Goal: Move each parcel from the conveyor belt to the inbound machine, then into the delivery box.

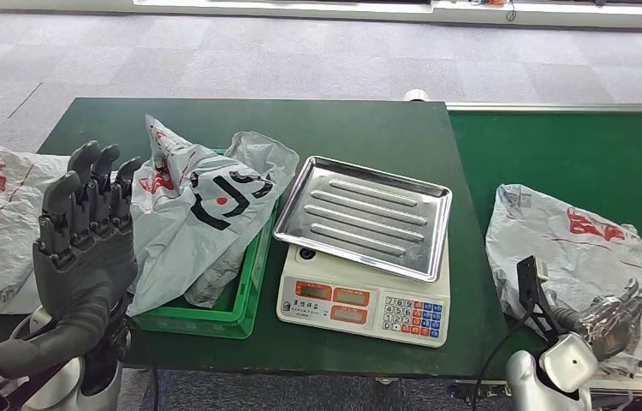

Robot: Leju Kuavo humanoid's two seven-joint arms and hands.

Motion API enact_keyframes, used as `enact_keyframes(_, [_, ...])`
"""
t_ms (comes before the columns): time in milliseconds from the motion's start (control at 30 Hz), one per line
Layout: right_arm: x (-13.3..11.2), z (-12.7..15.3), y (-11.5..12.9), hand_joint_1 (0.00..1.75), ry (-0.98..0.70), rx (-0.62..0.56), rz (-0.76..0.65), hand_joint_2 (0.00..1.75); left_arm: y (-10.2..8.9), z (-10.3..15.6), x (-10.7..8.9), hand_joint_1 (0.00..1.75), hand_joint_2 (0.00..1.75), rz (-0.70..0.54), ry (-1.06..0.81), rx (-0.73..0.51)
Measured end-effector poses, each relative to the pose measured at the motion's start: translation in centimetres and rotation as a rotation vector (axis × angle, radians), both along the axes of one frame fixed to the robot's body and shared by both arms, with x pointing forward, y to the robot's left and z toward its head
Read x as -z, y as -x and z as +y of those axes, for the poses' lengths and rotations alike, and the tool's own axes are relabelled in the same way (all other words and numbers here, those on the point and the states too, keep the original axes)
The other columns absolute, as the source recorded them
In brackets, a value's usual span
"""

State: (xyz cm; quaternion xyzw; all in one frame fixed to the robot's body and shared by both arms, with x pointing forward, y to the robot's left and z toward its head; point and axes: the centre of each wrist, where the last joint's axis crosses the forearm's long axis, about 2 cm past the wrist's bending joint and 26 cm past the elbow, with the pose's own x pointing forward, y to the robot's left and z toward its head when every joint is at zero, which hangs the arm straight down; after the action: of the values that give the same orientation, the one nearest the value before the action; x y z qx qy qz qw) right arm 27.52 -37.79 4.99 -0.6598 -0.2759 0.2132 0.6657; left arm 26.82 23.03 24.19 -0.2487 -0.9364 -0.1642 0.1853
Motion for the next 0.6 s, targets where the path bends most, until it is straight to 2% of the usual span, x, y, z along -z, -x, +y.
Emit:
enact_keyframes(233, [1.3, -0.6, -0.2, 0.00, -0.028, 0.014, 0.075, 1.75, 0.2, -0.1, -0.3, 0.00, 0.00, -0.013, 0.007, -0.004])
enact_keyframes(600, [5.2, -1.0, 0.5, 0.00, -0.185, -0.017, 0.329, 1.75, 0.2, -0.1, -0.7, 0.00, 0.00, -0.030, -0.003, -0.005])
